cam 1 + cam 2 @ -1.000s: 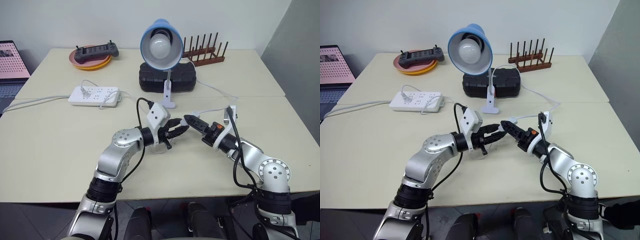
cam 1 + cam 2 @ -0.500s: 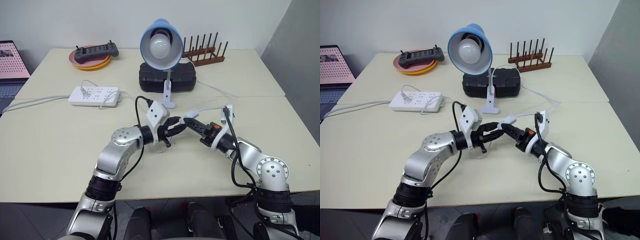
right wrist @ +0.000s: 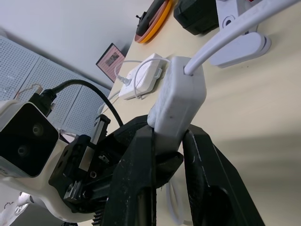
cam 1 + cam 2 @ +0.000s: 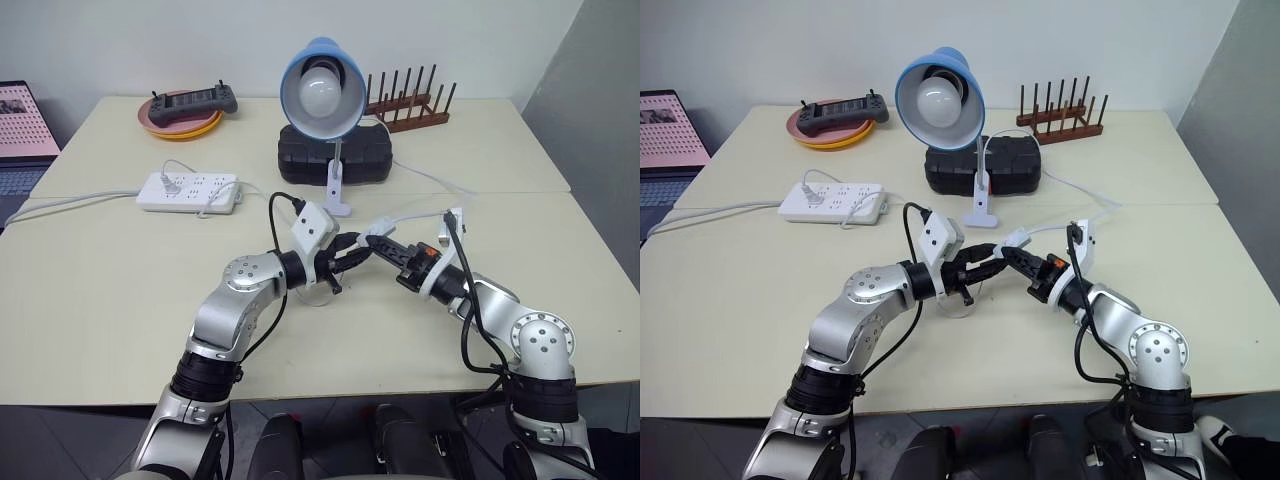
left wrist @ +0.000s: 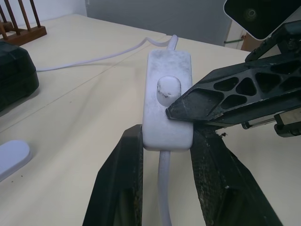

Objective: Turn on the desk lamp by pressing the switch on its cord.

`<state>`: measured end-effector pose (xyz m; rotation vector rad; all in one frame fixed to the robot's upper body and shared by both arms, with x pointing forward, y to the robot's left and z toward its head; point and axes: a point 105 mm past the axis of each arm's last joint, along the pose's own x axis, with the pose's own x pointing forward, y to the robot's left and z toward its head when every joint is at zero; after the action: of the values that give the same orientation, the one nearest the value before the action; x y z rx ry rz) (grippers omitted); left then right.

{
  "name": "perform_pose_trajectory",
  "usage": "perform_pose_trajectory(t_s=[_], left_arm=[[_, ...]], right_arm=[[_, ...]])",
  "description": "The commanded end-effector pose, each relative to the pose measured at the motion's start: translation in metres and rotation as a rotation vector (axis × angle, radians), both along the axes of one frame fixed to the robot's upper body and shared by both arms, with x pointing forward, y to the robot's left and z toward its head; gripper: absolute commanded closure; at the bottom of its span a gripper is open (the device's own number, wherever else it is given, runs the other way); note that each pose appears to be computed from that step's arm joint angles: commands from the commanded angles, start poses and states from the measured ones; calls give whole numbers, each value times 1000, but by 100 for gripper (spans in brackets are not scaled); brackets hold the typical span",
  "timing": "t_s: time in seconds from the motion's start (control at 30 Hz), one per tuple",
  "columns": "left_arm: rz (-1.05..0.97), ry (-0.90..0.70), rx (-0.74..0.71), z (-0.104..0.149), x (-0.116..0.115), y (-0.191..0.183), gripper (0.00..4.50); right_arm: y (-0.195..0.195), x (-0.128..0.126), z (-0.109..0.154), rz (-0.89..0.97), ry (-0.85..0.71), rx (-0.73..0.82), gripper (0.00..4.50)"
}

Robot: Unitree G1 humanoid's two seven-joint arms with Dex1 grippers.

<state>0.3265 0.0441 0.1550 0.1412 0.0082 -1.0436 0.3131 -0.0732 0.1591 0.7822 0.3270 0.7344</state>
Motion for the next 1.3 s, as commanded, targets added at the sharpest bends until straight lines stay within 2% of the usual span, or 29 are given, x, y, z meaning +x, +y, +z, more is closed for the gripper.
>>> perform_pose_trajectory(t_s=[0.03,0.07,0.63,0.73,0.8,0.87,1.27,1.3], left_arm=[[-33,-61,-28,16,-6,-5,340],[-34,-62,-28,16,-6,-5,340],[-37,-63,-26,16,-6,-6,340],[-38,-63,-27,16,-6,-7,340],[-38,-63,-27,16,-7,-7,340],[-39,-63,-27,16,-7,-7,340],[-37,-65,-27,17,-6,-7,340],[-37,-65,-26,17,-6,-7,340]], right_arm=[[-6,5,14,-30,-26,45,271],[-6,6,14,-33,-22,49,250],[-5,7,16,-32,-24,62,250],[-2,5,15,-18,-31,41,299],[-1,4,14,-13,-36,30,357],[0,3,13,-10,-42,18,393],[0,4,11,-10,-76,-38,393],[0,4,14,-4,-80,-22,358]])
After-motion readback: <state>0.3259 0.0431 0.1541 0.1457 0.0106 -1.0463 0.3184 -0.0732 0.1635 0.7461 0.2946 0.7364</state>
